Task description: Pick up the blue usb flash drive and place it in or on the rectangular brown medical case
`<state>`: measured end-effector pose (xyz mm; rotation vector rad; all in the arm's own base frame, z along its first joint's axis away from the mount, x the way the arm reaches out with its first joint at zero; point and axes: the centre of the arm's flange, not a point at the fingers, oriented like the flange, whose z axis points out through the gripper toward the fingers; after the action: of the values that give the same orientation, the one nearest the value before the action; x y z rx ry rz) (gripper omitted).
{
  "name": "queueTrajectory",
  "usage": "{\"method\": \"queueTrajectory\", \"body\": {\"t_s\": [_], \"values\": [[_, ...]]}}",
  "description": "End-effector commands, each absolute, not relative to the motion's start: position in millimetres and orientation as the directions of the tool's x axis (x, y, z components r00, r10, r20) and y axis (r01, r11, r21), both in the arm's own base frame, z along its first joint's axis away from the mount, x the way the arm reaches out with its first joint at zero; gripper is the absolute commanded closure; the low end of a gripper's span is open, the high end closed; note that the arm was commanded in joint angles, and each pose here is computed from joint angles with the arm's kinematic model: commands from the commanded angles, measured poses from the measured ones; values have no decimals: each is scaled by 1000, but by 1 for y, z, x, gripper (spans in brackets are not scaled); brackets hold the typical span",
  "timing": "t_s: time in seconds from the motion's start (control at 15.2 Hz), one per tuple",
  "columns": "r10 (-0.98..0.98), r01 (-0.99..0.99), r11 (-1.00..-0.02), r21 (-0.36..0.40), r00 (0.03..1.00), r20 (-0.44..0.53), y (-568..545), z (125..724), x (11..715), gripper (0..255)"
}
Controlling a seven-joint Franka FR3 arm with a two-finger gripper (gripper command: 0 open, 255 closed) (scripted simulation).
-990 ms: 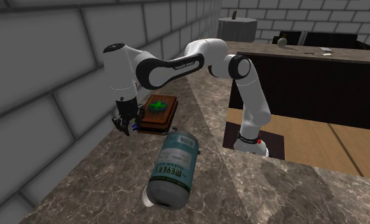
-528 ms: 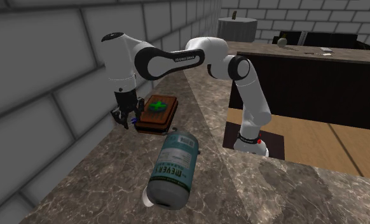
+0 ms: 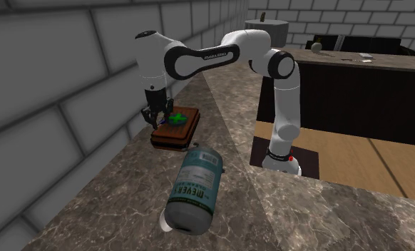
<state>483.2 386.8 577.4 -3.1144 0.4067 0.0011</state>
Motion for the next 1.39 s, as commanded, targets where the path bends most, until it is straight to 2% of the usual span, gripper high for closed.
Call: {"method": "queueTrajectory", "body": {"t_s": [0.0,0.66,1.32], "values": [[-256,-256,-967,-1,967,-1,359,579,489,255],[-256,-256,-967,-1,967,-1,222,582,510,255],[-256,-256,-967,-1,967,-1,222,529,510,255]]}}
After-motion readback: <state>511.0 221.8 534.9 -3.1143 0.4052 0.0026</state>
